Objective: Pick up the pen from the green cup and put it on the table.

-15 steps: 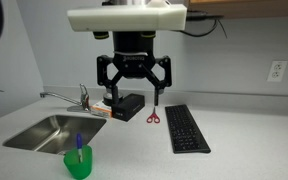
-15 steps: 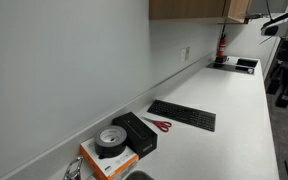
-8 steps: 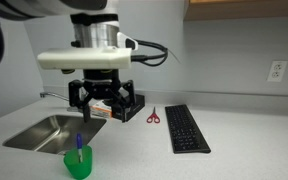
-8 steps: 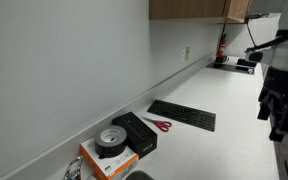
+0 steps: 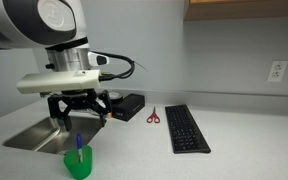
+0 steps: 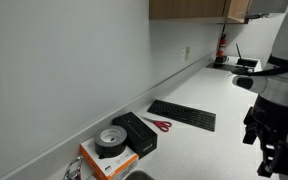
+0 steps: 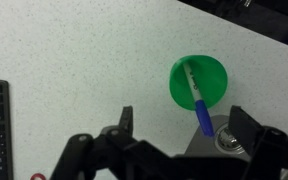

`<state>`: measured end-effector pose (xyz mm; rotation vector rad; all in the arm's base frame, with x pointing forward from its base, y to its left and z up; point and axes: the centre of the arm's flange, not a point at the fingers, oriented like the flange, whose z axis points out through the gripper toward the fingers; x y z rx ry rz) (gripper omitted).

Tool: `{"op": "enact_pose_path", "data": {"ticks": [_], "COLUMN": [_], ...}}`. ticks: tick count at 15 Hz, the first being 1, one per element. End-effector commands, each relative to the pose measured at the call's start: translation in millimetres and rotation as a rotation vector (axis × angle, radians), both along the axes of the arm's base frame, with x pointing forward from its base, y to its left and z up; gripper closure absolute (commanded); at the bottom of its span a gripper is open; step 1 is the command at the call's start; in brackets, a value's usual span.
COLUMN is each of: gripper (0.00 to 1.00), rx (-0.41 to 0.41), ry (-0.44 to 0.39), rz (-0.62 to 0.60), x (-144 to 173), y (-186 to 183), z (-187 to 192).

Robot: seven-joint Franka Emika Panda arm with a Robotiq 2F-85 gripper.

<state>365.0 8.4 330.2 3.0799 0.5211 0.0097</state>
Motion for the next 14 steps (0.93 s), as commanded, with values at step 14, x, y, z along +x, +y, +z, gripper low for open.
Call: {"op": "enact_pose_path", "data": {"ticks": [14], "gripper": [0.00], "rx": [-0.018], "ry": [0.032], "rz": [0.055], "x": [14], "y": [55], "z": [-65]}}
